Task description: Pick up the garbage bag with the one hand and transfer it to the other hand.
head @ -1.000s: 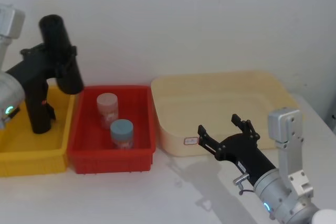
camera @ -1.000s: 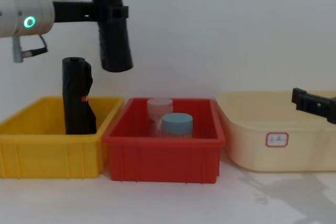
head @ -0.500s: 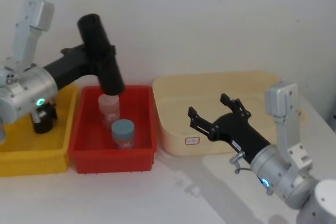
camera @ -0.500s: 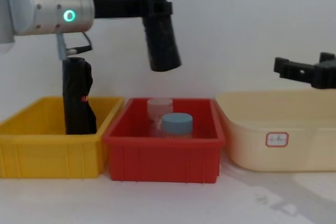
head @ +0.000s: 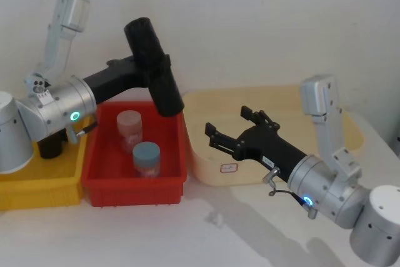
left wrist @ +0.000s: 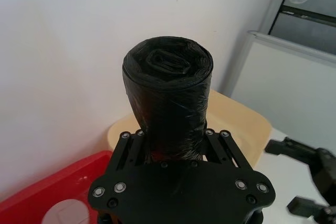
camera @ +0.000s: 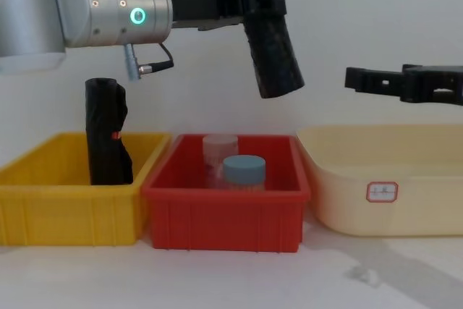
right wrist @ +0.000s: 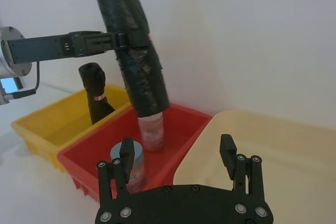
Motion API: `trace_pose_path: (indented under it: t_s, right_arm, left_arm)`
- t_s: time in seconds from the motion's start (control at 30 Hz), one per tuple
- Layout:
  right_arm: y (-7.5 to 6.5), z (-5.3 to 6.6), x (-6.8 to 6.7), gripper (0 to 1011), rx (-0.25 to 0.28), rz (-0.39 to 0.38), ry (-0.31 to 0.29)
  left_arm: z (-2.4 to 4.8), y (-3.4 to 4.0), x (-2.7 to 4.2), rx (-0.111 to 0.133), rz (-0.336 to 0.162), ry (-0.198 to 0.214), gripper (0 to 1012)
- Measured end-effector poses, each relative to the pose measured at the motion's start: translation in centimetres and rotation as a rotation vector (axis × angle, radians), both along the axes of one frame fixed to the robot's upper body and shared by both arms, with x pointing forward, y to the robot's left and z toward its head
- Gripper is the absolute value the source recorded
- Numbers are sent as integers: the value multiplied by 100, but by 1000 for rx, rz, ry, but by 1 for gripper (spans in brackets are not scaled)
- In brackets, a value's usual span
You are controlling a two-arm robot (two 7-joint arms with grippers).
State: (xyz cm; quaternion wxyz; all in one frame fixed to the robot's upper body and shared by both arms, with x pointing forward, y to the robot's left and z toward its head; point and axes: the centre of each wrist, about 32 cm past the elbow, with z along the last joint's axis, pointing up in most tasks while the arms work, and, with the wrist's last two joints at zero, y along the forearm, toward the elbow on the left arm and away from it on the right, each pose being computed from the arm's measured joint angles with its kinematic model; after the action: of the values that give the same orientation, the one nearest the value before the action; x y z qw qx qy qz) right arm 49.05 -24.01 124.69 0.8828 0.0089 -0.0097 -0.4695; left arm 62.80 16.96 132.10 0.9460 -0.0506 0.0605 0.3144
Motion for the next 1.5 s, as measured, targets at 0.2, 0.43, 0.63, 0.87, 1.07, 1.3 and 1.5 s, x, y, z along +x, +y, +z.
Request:
trace_pose_path:
  t_s: [0.2,0.43,0.63,0.87,1.07,1.3,1.5]
  right_arm:
    - [41,8,56,1000,-4,20,18]
    - [87,4,132,1001,-21,31,15]
    - [126,1,202,1001,-28,32,18]
    - [185,17,286,1001,-28,32,28]
    - [252,30,351,1001,-29,39,41]
    - [332,43,418,1000,-24,47,62]
    - [385,44,493,1001,-21,44,71]
  left_arm:
    - [30,-61,25,-11,-32,26,414]
    - [44,-102,44,-16,-56,50,414]
    - [41,-136,62,-14,-79,69,414]
    - [26,-193,90,-10,-104,89,414]
    - [21,-236,118,-7,-119,99,414]
    - [15,-284,155,-3,-140,109,414]
    - [18,-323,184,4,-160,114,414]
